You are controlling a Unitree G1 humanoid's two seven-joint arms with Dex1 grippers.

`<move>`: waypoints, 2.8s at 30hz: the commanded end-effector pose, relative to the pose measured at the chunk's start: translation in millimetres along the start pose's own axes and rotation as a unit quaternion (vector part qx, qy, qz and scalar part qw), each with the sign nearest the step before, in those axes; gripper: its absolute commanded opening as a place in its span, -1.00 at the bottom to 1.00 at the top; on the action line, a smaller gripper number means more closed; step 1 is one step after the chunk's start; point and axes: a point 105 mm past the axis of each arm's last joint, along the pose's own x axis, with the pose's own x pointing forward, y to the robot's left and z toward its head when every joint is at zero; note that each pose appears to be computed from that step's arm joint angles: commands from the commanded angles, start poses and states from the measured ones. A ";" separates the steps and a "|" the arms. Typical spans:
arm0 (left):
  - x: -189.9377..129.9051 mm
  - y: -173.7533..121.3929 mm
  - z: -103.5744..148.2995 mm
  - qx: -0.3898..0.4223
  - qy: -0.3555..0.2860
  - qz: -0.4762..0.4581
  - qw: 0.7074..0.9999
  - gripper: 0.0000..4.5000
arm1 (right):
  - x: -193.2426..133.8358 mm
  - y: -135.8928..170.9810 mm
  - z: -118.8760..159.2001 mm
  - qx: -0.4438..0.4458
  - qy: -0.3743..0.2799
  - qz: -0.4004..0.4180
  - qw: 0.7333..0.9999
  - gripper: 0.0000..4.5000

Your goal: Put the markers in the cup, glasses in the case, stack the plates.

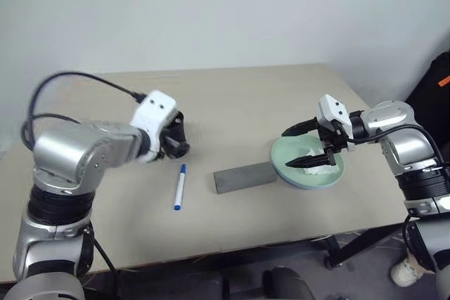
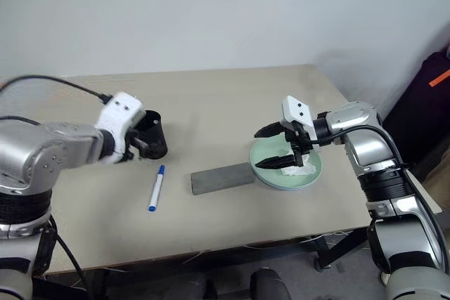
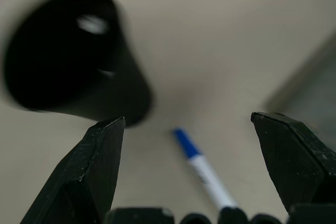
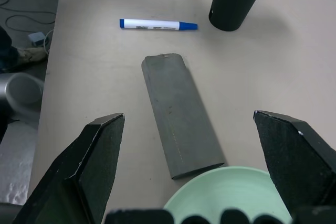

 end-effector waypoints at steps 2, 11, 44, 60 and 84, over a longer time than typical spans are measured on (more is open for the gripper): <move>17.7 -7.2 -18.0 -0.054 0.020 0.017 0.998 0.81 | -2.9 -3.1 14.6 -0.025 -0.015 -0.001 1.000 0.90; 37.0 -6.1 -41.0 -0.123 0.058 0.079 0.988 0.81 | -3.5 -2.2 13.3 -0.024 -0.012 0.001 1.000 0.90; 38.1 -5.6 -59.8 -0.075 0.137 0.084 0.984 -0.85 | -2.5 -4.6 16.4 -0.028 -0.016 -0.006 0.999 0.90; -21.8 -38.4 45.6 0.058 -0.146 -0.132 0.979 -0.85 | -0.1 -6.3 17.5 -0.030 -0.017 -0.004 0.999 0.90; -1.1 62.7 115.7 0.034 -0.482 0.159 0.861 -0.85 | -5.4 -8.8 24.9 -0.026 -0.038 -0.020 0.999 0.90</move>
